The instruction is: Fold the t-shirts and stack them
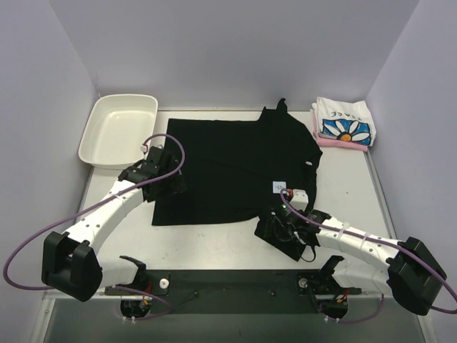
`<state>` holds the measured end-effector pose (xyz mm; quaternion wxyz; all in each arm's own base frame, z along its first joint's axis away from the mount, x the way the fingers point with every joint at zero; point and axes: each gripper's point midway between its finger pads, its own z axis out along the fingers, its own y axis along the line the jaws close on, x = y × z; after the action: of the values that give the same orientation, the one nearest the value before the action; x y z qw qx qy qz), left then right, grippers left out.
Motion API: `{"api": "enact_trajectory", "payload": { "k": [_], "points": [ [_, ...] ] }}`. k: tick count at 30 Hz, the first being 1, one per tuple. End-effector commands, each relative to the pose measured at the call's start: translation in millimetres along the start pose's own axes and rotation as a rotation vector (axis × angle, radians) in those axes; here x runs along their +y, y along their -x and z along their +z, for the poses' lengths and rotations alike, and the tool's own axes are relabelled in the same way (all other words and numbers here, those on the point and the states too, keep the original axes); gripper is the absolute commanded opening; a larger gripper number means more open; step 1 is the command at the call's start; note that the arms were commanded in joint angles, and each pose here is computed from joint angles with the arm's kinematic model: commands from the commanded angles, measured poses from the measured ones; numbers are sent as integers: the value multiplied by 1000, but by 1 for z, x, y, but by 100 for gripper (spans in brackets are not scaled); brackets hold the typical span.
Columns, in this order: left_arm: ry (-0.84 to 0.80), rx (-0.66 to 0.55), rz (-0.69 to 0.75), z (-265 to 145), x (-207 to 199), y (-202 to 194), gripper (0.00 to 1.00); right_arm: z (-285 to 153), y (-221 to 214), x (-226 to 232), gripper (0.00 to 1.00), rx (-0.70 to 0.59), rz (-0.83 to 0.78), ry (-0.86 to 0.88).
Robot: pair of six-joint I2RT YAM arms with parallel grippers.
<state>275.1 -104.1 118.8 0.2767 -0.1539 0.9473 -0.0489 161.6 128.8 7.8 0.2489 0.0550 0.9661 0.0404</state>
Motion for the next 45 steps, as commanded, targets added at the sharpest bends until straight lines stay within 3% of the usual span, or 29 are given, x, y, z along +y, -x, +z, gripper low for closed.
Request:
{"api": "enact_trajectory", "payload": {
  "k": [1,12,19,24,27,33,45],
  "points": [
    [-20,-48,-25,-9,-2,9,92,-7,-23,-25,100,54,21,-95],
    [-20,-61,-24,-14,4,7,91,-26,-3,-33,100,-25,8,-130],
    [62,-13,7,0,13,1,92,-70,67,-14,100,-210,-40,-113],
    [124,11,-6,0,28,-10,92,-121,119,-44,100,-409,24,-220],
    [145,42,-20,5,35,-23,92,-141,138,-60,100,-465,85,-226],
    [176,103,-93,24,47,-51,92,-155,148,-73,100,-475,143,-229],
    [142,177,-257,52,63,-79,84,-132,121,-72,100,-401,134,-191]
  ]
}}
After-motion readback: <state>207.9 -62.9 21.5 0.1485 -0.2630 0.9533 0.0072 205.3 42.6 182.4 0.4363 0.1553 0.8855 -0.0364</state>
